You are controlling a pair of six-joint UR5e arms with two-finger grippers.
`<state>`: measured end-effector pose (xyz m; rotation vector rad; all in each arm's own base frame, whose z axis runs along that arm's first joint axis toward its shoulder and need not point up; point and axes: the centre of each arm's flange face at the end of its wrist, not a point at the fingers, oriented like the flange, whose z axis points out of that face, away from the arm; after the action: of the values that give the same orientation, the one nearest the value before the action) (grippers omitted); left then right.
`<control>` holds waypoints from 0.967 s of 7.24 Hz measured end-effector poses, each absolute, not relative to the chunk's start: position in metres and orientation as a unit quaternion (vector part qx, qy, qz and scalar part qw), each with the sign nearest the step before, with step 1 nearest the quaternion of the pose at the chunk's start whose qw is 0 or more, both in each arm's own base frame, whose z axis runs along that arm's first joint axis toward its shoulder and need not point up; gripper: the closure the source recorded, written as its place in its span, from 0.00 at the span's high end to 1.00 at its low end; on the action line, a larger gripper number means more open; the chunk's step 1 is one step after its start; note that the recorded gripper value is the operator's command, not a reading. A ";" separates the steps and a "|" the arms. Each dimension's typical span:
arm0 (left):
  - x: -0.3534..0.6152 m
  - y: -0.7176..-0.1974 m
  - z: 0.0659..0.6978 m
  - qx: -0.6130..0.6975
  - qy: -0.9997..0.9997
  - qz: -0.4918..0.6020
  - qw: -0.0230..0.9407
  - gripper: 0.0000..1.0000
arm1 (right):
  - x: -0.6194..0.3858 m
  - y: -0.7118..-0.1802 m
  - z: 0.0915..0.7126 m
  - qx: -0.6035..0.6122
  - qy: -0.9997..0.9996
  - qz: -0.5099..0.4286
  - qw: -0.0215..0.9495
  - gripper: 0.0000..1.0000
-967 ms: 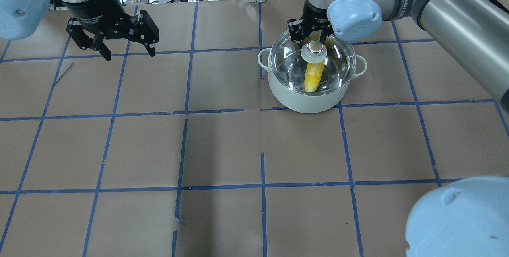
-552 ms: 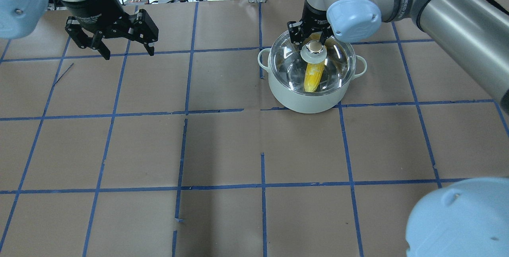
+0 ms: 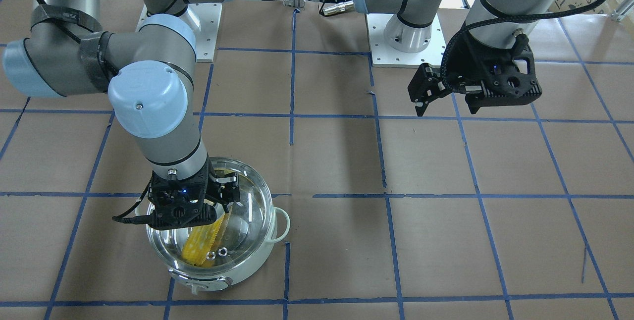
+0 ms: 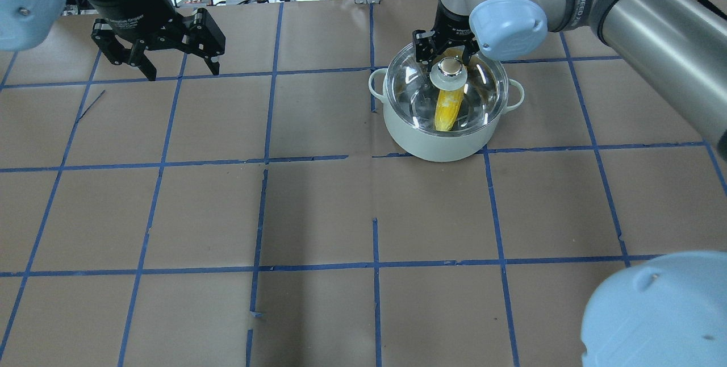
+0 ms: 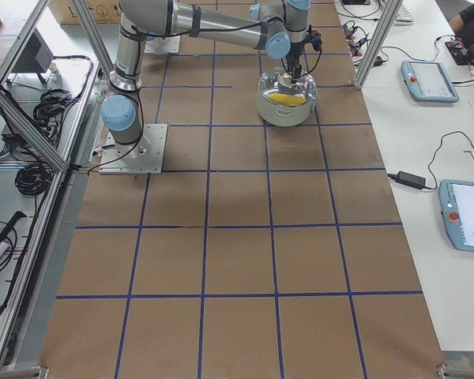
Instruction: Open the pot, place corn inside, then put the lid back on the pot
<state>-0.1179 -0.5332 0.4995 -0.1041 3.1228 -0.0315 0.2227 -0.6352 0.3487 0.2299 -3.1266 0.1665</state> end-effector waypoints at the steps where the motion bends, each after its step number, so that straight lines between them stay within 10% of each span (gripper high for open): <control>1: -0.118 -0.533 0.501 -0.033 0.999 -0.012 0.009 1.00 | 0.222 -0.635 0.348 0.073 -0.996 0.051 0.002 0.67; 5: -0.118 -0.533 0.503 -0.033 0.999 -0.013 0.009 1.00 | 0.220 -0.630 0.346 0.072 -0.996 0.043 0.004 0.36; 6: -0.118 -0.532 0.504 -0.033 0.999 -0.014 0.009 1.00 | 0.220 -0.630 0.348 0.072 -0.997 0.041 0.004 0.37; 7: -0.118 -0.532 0.504 -0.033 0.999 -0.014 0.009 1.00 | 0.220 -0.629 0.352 0.073 -0.997 0.039 0.004 0.66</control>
<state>-0.1179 -0.5324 0.5040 -0.1042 3.1223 -0.0451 0.2205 -0.6293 0.3516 0.2276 -3.1232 0.1237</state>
